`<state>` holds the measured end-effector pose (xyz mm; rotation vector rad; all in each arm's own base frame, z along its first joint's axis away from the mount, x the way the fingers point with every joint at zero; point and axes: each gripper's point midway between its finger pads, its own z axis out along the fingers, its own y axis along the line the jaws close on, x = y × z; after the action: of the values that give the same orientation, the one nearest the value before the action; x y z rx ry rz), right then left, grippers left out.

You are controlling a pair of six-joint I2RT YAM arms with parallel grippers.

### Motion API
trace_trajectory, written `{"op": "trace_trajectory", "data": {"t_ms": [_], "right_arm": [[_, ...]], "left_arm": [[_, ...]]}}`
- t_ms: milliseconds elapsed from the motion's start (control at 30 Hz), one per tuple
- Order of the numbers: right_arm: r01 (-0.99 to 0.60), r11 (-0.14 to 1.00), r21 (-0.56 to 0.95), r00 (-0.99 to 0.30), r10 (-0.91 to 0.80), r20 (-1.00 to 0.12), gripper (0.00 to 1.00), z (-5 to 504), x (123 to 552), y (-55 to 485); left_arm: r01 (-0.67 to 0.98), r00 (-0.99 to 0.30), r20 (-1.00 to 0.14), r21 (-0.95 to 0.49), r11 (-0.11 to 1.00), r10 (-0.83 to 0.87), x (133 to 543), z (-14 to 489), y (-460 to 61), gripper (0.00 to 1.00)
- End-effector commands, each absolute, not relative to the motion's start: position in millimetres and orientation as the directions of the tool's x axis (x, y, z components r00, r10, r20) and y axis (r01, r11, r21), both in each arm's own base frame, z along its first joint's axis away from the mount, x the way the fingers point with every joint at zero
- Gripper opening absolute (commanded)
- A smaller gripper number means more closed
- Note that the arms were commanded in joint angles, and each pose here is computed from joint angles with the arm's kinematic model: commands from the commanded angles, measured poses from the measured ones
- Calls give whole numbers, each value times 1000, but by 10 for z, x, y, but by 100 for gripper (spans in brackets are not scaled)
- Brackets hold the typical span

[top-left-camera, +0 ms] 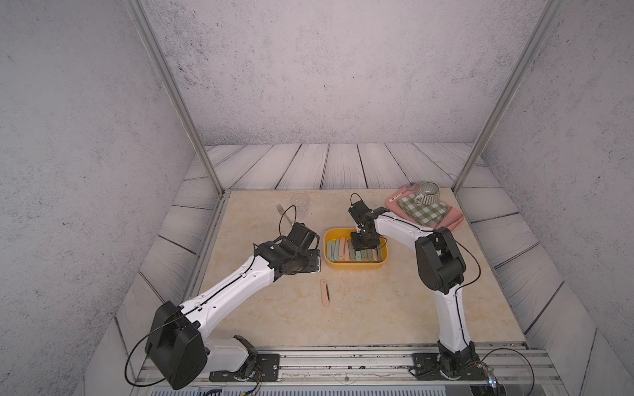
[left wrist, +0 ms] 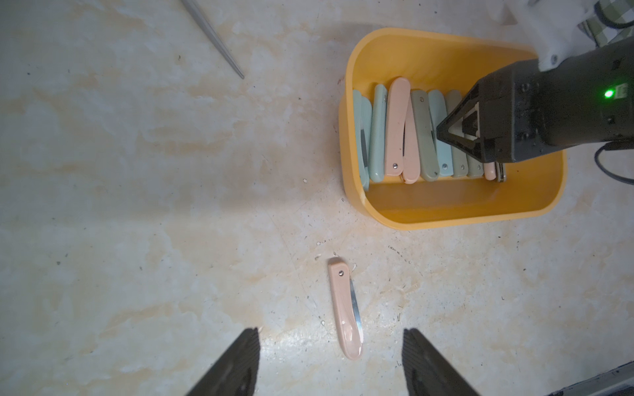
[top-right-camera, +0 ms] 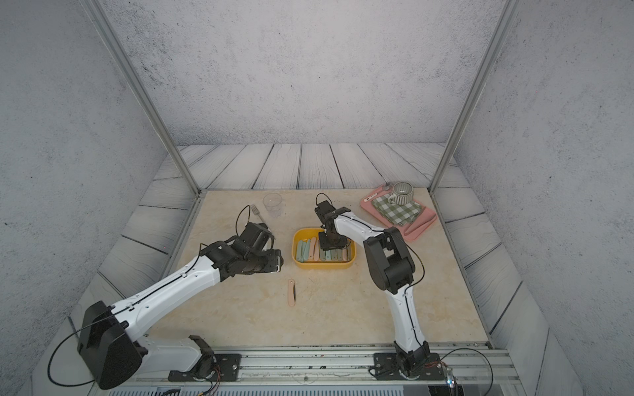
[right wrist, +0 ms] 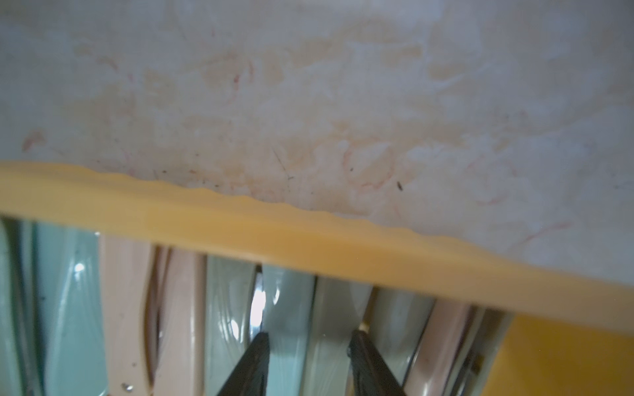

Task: Take the fruit knife out of the storage box
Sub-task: Pick up the fruit knife from the storage box.

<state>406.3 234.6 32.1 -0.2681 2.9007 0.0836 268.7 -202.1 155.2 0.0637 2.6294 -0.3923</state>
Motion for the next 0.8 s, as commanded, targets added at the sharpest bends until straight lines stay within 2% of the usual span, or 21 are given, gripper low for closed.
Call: {"op": "trace_trajectory", "data": {"t_ms": [0,333,467,600,633,700,767], "right_arm": [[-153,988,-38,-965,-157,-209,41,211,4015,2172],[-137,990,-35,-970,-142,-199,39,156,4013,2162],[-138,990,-3,-973,-137,-185,42,124,3999,2217],[-141,990,18,-976,-136,-168,51,84,3976,2254],[-140,990,22,-976,-134,-173,49,87,3974,2254],[-138,990,34,-973,-129,-194,37,124,3975,2260],[-140,989,44,-970,-128,-204,34,172,3980,2274]], "left_arm": [[111,-880,-475,-268,957,-31,2677,1580,-1983,69],[110,-880,-474,-266,958,-31,2668,1573,-1972,70],[108,-880,-473,-266,958,-32,2660,1553,-1964,70],[109,-880,-473,-269,957,-33,2666,1554,-1976,70],[107,-880,-474,-269,957,-34,2668,1555,-1974,70],[107,-880,-474,-269,957,-34,2668,1551,-1972,70],[108,-880,-474,-270,957,-34,2668,1549,-1971,70]]}}
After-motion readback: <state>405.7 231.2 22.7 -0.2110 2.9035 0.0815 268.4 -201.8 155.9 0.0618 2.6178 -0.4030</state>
